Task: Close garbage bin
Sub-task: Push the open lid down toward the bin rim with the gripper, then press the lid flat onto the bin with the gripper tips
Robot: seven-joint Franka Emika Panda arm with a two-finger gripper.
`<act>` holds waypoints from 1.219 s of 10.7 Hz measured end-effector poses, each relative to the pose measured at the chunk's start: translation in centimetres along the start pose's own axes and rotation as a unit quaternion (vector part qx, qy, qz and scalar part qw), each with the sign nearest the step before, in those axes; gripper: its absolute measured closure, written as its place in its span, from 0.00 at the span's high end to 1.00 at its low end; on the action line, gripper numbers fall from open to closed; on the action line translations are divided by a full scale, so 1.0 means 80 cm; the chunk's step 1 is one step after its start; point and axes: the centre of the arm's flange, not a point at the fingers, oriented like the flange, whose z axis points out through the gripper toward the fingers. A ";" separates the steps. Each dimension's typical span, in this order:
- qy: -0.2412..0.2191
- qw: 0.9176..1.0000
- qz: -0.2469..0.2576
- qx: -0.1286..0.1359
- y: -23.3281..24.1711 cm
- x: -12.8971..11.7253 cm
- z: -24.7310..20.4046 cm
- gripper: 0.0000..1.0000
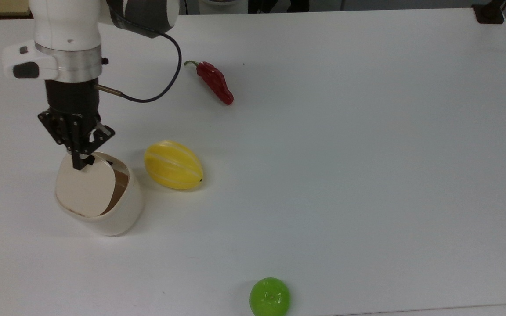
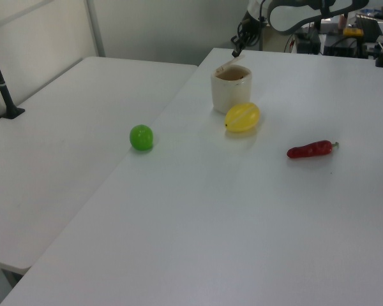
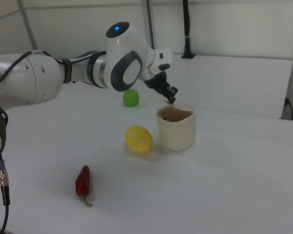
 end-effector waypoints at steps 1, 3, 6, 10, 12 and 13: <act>-0.016 1.000 -0.006 0.001 -0.012 -0.006 0.003 0.01; -0.033 0.999 -0.014 0.001 -0.026 -0.014 0.007 0.01; -0.040 0.999 -0.016 -0.002 -0.026 -0.020 0.016 0.01; -0.047 0.999 -0.007 -0.010 -0.005 -0.023 0.028 0.01; -0.059 0.998 -0.008 -0.012 -0.005 -0.033 0.042 0.01; -0.059 0.998 -0.009 -0.012 -0.005 -0.033 0.042 0.01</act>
